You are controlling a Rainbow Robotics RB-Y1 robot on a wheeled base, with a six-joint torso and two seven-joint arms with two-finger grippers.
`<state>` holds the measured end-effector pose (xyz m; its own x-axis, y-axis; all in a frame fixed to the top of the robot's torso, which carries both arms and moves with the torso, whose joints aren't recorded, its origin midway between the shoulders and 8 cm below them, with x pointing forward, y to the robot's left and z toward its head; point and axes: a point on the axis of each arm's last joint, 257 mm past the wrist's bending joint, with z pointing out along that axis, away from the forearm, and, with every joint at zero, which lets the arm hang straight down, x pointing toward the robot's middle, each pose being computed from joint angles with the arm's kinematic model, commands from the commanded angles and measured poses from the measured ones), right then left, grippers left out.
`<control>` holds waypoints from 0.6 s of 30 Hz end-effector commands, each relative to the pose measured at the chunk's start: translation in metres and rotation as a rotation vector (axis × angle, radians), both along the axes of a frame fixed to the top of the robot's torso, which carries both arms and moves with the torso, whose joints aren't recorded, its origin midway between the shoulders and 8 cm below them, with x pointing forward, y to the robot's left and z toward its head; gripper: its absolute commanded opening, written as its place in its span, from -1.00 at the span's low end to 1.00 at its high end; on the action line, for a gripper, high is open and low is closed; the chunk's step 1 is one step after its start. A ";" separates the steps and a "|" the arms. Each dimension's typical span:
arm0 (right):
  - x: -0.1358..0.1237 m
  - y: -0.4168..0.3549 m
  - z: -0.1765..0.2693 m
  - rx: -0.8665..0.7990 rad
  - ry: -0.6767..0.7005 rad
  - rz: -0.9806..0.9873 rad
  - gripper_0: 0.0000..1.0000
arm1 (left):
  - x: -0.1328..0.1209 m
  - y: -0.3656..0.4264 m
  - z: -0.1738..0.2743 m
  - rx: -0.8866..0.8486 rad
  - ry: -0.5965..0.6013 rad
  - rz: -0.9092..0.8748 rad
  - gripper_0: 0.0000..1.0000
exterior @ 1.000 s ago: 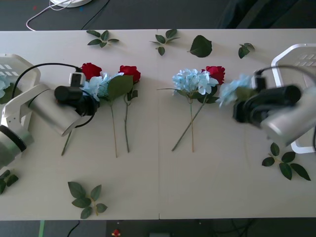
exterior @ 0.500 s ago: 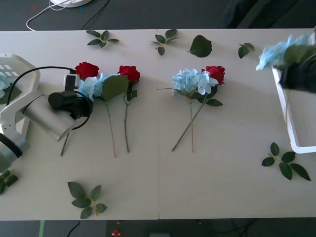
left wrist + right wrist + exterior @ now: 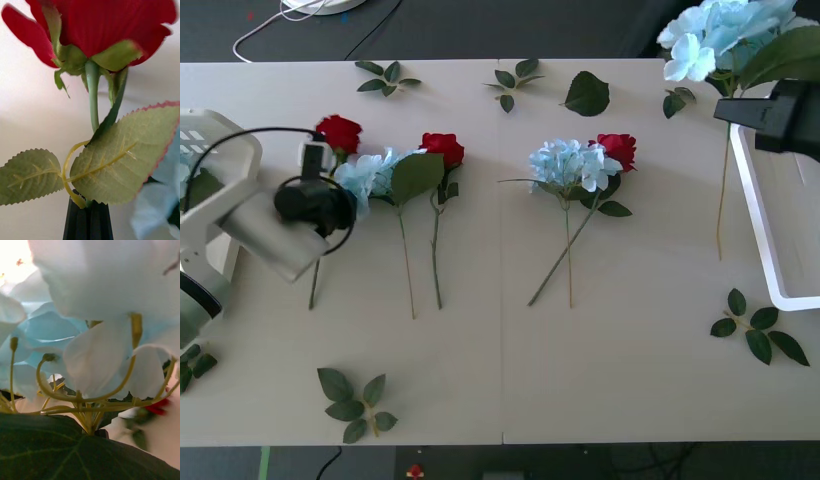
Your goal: Place the red flowers into the right box and the blue flowers into the left box. If a person shows an open palm, hand one flower to the person first, then continue sorting.
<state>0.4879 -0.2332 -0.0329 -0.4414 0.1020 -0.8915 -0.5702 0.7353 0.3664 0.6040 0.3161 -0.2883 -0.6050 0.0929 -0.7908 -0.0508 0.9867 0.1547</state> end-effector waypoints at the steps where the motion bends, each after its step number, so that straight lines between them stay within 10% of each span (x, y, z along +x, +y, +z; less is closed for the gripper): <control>1: -0.033 0.009 0.016 -0.058 -0.135 0.144 -1.00 | 0.002 0.003 0.044 -0.078 -0.019 0.051 -1.00; 18: -0.073 0.079 0.021 0.115 -0.297 0.376 -1.00 | -0.053 -0.029 0.232 -0.276 -0.060 -0.065 -1.00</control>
